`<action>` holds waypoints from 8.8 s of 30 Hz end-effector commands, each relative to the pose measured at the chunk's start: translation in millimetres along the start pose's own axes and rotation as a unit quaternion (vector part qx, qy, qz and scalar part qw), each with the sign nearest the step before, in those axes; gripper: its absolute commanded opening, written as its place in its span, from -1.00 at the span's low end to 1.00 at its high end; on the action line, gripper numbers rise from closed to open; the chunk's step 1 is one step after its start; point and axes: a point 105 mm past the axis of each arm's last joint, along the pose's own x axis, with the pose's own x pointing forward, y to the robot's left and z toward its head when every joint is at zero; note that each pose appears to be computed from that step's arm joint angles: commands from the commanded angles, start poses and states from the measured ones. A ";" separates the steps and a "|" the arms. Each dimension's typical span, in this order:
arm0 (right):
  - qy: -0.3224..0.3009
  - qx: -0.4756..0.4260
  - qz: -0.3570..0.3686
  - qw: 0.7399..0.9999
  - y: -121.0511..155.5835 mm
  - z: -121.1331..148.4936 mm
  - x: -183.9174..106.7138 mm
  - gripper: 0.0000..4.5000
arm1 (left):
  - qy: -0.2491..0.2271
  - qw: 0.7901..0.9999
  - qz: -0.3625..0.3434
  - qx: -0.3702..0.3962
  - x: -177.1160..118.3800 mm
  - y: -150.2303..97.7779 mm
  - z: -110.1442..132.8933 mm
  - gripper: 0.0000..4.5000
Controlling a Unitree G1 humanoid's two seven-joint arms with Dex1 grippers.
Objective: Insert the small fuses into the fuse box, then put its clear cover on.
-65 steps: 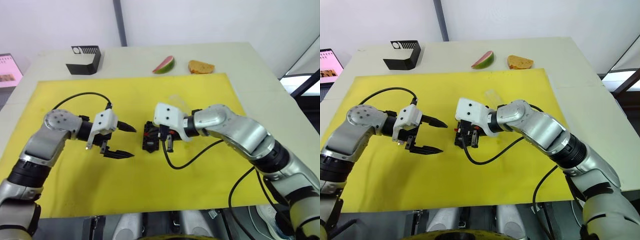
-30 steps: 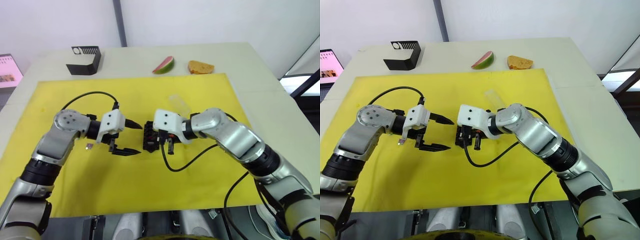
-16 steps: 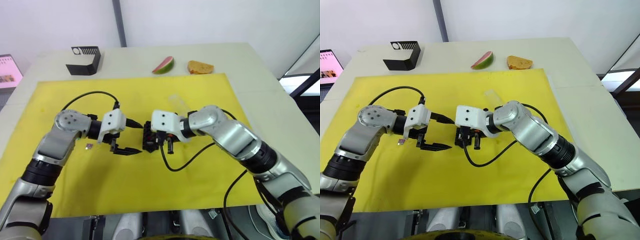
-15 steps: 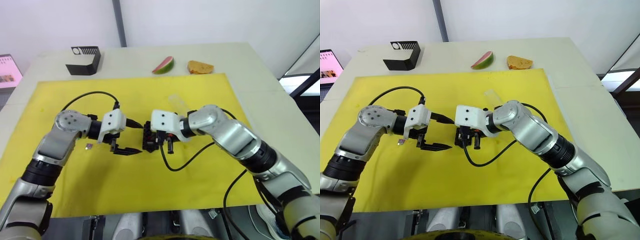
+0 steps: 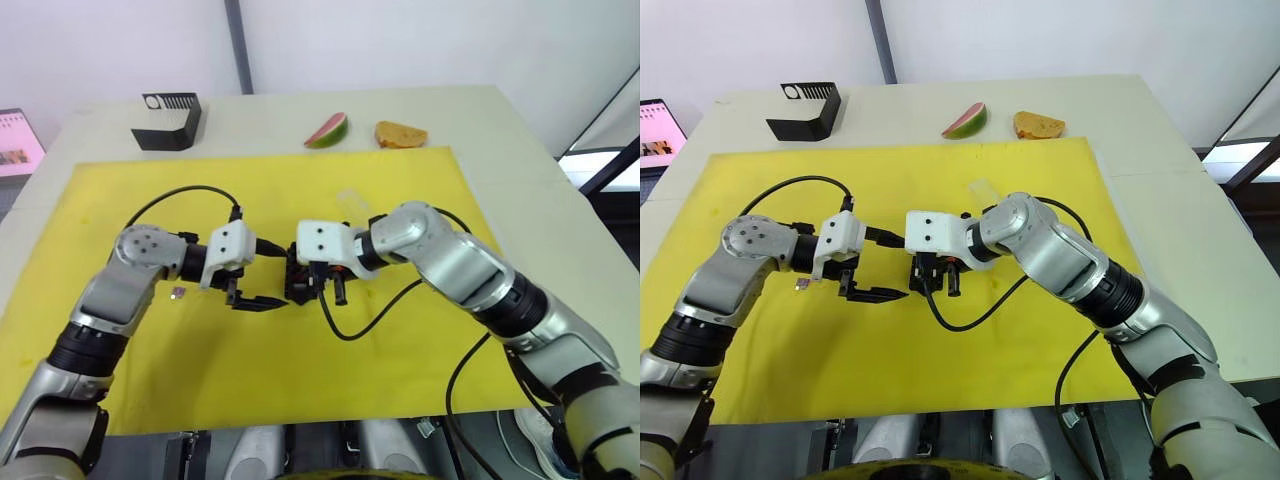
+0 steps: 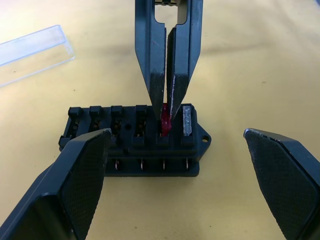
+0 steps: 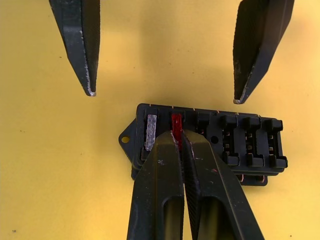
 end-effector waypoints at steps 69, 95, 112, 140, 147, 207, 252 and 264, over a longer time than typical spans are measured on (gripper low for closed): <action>0.053 -0.043 0.019 0.998 -15.1 24.2 -15.2 -1.00 | -0.008 1.000 0.015 0.018 -6.0 4.8 5.8 0.98; 0.076 -0.053 0.032 0.995 -15.8 14.1 -0.5 -1.00 | -0.006 1.000 0.023 0.013 -7.8 3.9 2.4 0.98; 0.020 -0.020 0.031 0.999 -16.3 32.7 -19.4 0.11 | -0.003 0.999 0.029 0.014 -11.6 5.9 2.4 1.00; -0.233 0.148 -0.028 0.961 -2.8 -13.6 2.2 -0.98 | 0.001 1.000 0.024 0.012 -16.1 2.0 8.0 1.00; -0.227 0.161 -0.020 0.960 1.7 -17.2 4.8 -0.98 | 0.006 1.000 0.027 0.012 -18.8 3.7 6.5 1.00; -0.244 0.181 -0.056 0.951 -10.4 -4.3 -17.3 -0.98 | -0.007 1.000 0.017 0.022 -9.4 10.4 11.4 1.00; -0.111 0.307 -0.369 0.870 10.8 -153.6 -213.2 0.96 | -0.047 0.745 0.514 -0.421 -239.9 -102.3 -97.8 1.00; -0.240 0.203 -0.121 0.942 18.3 -37.2 -140.5 0.96 | -0.155 0.699 0.337 -0.611 -199.4 -61.2 -77.8 1.00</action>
